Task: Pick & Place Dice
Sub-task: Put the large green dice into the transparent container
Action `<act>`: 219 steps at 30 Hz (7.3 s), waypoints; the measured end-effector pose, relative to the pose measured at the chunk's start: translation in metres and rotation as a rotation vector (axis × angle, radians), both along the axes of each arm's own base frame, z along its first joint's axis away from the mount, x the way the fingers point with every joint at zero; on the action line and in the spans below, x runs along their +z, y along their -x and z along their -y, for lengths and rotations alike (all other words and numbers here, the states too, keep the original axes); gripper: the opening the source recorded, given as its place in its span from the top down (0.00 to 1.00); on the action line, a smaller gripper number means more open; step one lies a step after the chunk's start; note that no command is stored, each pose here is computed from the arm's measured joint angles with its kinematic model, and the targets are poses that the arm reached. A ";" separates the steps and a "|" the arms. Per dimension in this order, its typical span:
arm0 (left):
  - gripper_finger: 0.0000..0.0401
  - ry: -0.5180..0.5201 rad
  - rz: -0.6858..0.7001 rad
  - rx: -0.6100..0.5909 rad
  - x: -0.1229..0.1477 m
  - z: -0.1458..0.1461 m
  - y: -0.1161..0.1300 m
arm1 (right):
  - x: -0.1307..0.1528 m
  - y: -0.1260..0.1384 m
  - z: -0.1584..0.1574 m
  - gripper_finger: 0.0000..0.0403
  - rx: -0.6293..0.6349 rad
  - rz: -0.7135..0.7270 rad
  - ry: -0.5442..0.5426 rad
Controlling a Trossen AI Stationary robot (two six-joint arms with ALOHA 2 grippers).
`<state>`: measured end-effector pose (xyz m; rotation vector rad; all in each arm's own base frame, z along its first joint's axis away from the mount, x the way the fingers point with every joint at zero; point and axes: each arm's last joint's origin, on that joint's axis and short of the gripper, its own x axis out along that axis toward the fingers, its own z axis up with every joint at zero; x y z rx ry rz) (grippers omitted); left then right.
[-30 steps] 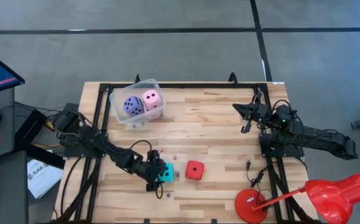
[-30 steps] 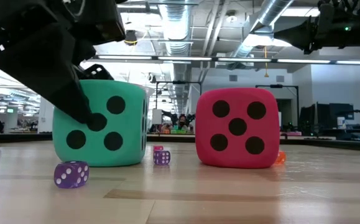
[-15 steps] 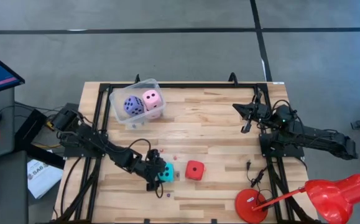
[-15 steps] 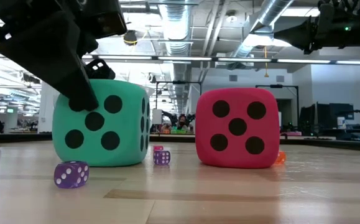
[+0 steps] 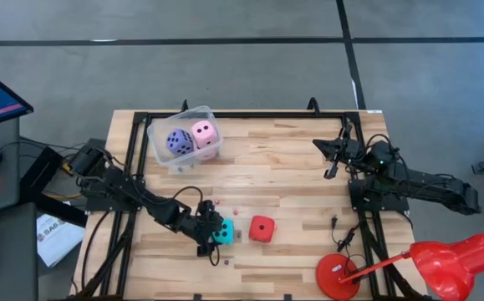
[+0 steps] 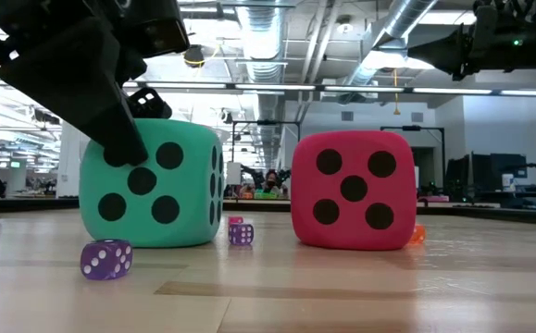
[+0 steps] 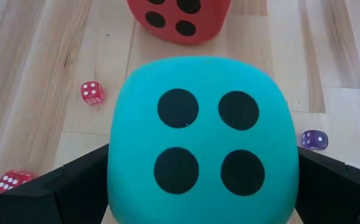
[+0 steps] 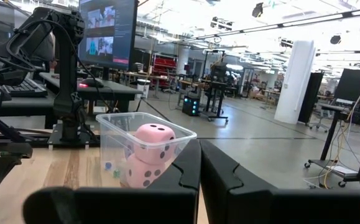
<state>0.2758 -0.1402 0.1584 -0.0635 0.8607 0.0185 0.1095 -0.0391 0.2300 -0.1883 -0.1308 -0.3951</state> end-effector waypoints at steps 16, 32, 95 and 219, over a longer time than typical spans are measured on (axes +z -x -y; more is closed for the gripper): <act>0.06 -0.001 0.000 0.001 0.000 0.000 0.000 | 0.000 0.000 0.000 1.00 0.000 0.000 0.000; 0.06 0.059 0.123 0.042 0.043 -0.017 0.006 | 0.002 0.000 0.000 1.00 0.000 0.021 0.006; 0.07 -0.578 0.310 1.204 0.127 -0.189 0.086 | 0.003 0.001 0.000 1.00 0.000 0.027 0.009; 0.00 -0.628 0.070 1.188 0.100 -0.217 0.102 | 0.004 0.001 0.000 1.00 -0.004 0.032 0.036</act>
